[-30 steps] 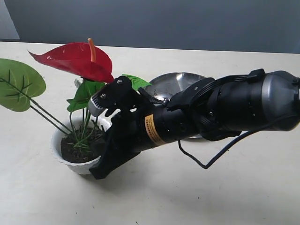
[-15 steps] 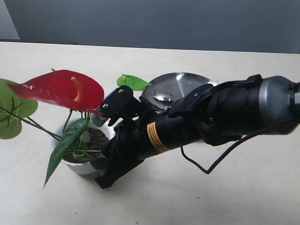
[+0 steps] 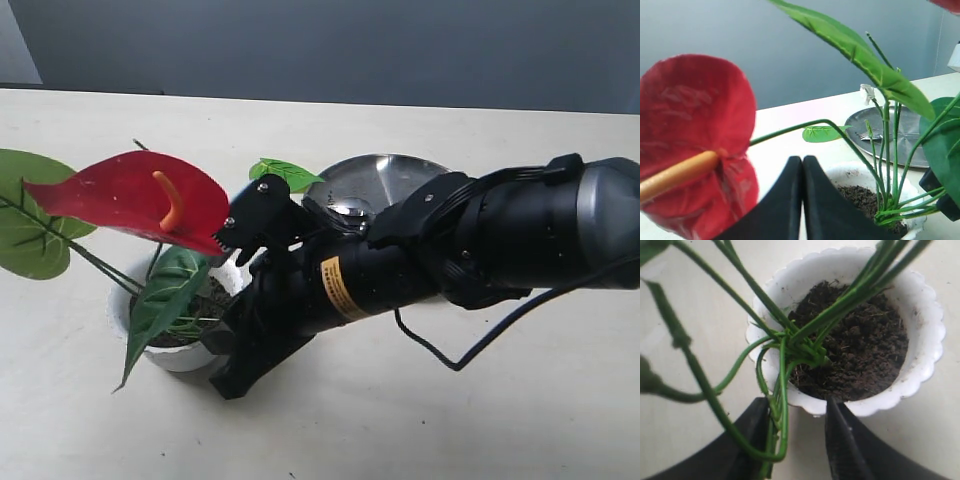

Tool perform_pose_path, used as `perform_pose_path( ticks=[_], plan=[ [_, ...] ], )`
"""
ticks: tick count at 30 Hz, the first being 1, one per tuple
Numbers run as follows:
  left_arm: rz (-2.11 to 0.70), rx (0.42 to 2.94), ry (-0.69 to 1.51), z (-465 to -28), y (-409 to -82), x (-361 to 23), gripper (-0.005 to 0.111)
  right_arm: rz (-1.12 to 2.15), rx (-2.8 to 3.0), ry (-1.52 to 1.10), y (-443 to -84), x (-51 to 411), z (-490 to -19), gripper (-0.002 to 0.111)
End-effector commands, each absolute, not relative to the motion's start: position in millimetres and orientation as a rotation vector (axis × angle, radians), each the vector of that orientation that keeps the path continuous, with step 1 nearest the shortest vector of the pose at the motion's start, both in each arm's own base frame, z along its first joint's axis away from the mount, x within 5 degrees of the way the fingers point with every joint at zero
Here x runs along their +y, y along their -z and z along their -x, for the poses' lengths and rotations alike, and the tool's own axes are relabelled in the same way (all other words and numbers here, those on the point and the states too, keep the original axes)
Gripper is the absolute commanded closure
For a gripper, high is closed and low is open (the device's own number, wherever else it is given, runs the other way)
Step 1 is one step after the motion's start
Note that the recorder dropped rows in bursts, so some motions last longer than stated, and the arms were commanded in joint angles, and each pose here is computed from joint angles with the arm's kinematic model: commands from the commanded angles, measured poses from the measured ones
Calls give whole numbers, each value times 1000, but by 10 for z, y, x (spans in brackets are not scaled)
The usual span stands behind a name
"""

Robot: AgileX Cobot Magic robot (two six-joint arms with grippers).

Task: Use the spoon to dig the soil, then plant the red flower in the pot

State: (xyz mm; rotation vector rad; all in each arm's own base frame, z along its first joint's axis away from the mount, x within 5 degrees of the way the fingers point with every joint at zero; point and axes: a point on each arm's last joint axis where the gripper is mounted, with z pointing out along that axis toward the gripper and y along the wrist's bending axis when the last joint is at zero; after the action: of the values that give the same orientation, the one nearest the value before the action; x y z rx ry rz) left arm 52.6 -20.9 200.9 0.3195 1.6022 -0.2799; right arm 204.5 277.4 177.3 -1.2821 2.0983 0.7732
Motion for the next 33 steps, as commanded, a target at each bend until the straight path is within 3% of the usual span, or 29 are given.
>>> perform_pose_path(
  ticks=[1,4,8,17,27,29,33],
  plan=[
    [-317,1587,287,-523,-2016,-211,106,1280,2102,-737,-1759,2736,-2054,72],
    [-317,1587,287,-523,-2016,-211,106,1280,2102,-737,-1759,2736,-2054,71],
    [-317,1587,287,-523,-2016,-211,106,1280,2102,-737,-1759,2736,-2054,54],
    [-317,1587,287,-523,-2016,-211,106,1275,2054,-806,-1958,2724,-1990,54],
    [-317,1587,287,-523,-2016,-211,106,1322,2116,-875,-1818,2626,-1827,54],
    [-317,1587,287,-523,-2016,-211,106,1325,2118,-880,-1834,2551,-1755,62],
    [-317,1587,287,-523,-2016,-211,106,1336,2102,-909,-1912,2384,-1579,96]
  ],
)
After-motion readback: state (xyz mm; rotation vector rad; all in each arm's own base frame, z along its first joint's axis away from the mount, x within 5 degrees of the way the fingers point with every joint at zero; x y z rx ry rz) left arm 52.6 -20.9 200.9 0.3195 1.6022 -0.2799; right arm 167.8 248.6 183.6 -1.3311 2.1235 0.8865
